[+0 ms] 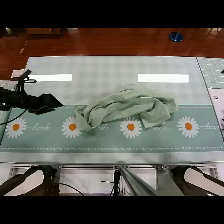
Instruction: Fold the shirts.
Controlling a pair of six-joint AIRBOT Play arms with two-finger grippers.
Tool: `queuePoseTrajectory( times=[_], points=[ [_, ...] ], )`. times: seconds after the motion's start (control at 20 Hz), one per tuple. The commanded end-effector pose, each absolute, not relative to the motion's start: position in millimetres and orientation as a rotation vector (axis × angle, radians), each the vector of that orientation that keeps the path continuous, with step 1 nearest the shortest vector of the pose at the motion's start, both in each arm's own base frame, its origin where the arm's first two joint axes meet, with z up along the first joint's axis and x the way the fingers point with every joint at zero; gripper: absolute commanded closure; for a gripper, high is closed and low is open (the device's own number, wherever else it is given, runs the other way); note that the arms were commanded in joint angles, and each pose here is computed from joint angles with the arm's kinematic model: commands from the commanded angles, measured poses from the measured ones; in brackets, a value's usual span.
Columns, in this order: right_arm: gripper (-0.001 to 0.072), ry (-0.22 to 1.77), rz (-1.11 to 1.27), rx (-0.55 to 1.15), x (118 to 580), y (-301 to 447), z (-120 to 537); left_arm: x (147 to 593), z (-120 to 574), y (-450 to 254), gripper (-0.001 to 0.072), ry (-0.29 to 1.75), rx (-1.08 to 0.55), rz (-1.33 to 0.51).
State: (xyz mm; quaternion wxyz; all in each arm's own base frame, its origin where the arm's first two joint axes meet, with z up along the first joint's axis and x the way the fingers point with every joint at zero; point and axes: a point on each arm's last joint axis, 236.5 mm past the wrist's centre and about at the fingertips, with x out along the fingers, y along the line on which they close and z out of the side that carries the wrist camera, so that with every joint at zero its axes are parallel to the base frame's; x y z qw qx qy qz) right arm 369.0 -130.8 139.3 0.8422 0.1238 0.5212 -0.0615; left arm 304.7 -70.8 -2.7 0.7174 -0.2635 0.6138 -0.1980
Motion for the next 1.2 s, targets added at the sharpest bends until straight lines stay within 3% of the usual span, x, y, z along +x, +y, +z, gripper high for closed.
queuePoseTrajectory(
  times=[0.0, 0.35, 0.75, 0.8, 0.85, 0.9, 1.15],
  points=[
    [0.0138, 1.189, -0.104, 0.325, 356, -125, 91, 303, -29, -91, -0.0013, 1.447, -0.677, -0.494],
    [0.0138, 1.294, -0.083, 0.391, 336, -111, 34, 292, -69, -121, -0.0013, 1.59, -0.65, -0.52],
    [0.0139, 1.273, -0.025, 0.451, 341, -94, 32, 283, -101, -166, -0.0003, 1.706, -0.677, -0.519],
    [0.0139, 1.273, -0.018, 0.454, 342, -92, 33, 284, -104, -168, 0.0216, 1.726, -0.693, -0.502],
    [0.014, 1.279, -0.016, 0.455, 340, -91, 32, 286, -105, -170, 0.0547, 1.728, -0.698, -0.506],
    [0.014, 1.289, -0.008, 0.452, 338, -90, 32, 288, -103, -172, 0.068, 1.716, -0.698, -0.522],
    [0.0133, 1.35, 0.073, 0.435, 320, -81, 18, 282, -82, -178, 0.0682, 1.727, -0.657, -0.65]
  ],
)
